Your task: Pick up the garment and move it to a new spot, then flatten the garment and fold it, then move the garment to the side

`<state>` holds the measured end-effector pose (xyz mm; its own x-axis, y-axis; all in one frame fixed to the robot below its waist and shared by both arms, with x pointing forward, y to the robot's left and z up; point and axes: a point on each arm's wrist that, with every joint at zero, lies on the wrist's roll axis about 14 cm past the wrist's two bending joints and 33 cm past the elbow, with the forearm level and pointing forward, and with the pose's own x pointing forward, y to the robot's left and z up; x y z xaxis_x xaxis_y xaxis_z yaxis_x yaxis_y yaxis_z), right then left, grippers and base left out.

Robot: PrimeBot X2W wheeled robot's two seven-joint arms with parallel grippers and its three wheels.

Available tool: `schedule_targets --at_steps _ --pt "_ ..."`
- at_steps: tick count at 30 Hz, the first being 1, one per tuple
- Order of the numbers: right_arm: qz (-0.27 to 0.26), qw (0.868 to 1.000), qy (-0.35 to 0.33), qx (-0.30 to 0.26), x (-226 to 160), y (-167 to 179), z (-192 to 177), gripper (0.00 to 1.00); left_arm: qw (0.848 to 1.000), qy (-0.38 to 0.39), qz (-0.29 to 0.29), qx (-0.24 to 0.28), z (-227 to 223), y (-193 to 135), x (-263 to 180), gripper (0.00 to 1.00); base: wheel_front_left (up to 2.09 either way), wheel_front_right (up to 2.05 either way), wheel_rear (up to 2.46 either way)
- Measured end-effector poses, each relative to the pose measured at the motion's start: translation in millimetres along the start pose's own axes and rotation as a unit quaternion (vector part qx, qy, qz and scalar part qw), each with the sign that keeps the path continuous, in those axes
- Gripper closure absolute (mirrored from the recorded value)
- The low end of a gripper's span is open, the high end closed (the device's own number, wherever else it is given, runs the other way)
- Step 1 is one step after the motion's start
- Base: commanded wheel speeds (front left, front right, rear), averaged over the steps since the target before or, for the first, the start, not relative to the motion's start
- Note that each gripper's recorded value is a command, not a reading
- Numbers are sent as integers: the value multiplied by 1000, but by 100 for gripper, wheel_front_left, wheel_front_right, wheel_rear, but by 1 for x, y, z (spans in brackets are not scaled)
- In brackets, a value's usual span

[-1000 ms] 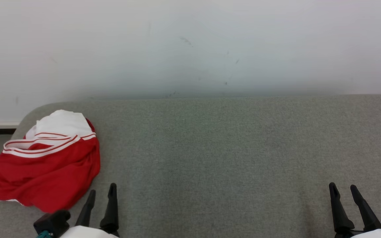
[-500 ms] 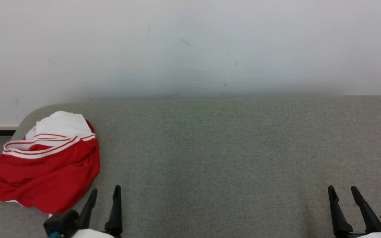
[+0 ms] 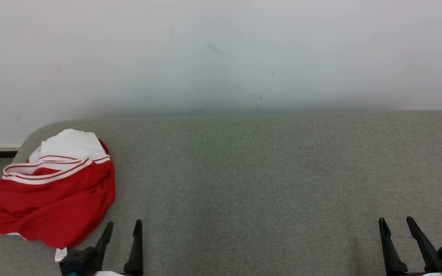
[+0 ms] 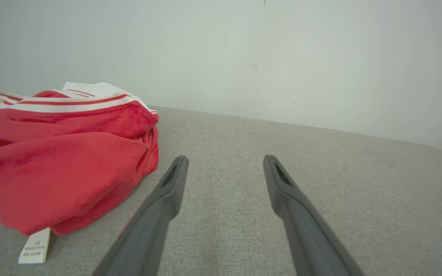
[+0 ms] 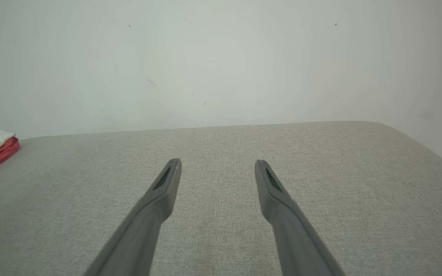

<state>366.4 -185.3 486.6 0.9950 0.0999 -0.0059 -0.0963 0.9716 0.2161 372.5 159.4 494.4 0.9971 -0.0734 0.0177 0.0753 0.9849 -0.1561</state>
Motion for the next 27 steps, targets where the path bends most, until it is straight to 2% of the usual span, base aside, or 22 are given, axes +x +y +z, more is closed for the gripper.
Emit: schedule_targets --at_steps 18,27 --pt "11 999 -3 -40 -2 3 -2 0 998 -4 -12 61 -2 -2 -2 0 0 0 0" --pt "17 999 -4 -49 -2 6 -3 0 997 -5 -16 70 -3 -3 -3 0 0 0 0"
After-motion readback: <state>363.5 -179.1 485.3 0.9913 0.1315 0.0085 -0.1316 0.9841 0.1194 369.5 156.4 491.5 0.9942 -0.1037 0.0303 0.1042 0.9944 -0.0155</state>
